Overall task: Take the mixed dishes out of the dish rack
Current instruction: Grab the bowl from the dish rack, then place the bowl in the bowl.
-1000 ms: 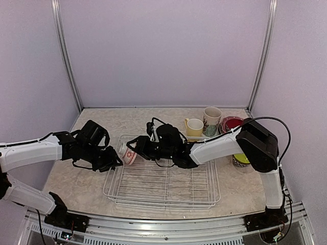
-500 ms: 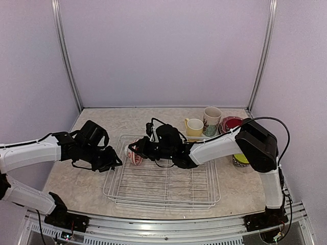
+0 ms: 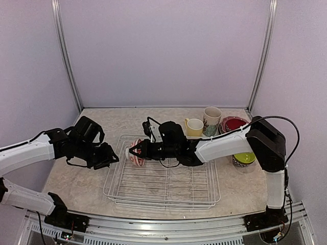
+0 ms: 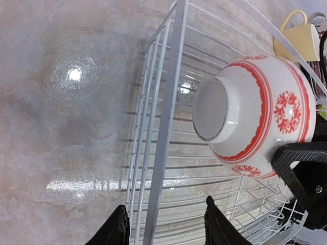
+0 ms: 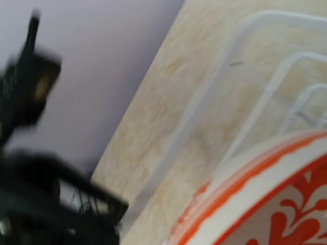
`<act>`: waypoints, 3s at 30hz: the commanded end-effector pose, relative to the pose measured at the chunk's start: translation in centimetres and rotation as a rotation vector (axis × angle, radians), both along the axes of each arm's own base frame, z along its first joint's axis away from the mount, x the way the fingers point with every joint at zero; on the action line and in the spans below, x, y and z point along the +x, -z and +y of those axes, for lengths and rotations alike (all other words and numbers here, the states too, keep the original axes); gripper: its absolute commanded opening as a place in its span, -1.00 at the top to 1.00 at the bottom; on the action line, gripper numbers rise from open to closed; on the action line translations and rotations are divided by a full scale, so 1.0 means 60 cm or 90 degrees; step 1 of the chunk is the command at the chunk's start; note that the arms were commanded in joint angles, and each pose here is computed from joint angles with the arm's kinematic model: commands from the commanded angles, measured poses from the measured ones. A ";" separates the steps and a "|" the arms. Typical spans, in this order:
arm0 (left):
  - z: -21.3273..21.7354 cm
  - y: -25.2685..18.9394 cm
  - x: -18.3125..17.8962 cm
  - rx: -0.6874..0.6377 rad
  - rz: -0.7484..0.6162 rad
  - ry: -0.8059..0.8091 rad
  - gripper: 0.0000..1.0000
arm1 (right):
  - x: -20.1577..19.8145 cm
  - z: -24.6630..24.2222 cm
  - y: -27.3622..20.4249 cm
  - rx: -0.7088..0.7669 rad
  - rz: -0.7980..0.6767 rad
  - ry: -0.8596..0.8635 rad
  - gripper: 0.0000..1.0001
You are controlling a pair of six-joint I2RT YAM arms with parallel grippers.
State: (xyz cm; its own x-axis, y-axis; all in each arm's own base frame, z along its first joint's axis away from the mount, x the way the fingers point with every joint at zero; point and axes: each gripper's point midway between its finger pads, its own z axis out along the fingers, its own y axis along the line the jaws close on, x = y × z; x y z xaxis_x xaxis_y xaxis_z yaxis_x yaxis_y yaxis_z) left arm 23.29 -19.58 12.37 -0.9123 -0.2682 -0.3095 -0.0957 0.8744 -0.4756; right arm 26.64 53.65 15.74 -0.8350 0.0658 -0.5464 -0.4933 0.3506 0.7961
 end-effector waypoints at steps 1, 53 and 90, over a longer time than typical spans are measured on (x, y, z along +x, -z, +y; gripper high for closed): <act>0.017 -0.063 0.005 -0.003 -0.058 -0.006 -0.01 | -0.054 -0.005 -0.120 0.038 -0.192 -0.132 1.00; 0.100 -0.180 0.014 0.003 -0.186 -0.093 -0.91 | 0.056 -0.728 0.049 -0.797 -0.007 0.237 1.00; 0.116 -0.315 0.015 -0.012 -0.305 -0.086 -0.98 | 0.076 -0.758 -0.154 -0.657 -0.190 0.401 -0.64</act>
State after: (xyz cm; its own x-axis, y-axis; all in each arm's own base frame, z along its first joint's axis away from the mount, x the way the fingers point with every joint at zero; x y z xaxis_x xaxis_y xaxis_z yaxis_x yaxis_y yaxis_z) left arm 24.06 -13.56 27.25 -0.6971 -0.3906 -0.6012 -0.0281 0.8528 -0.5215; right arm 31.34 8.78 19.06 -0.7652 -0.1795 -0.6182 -0.1390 0.9838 -0.1135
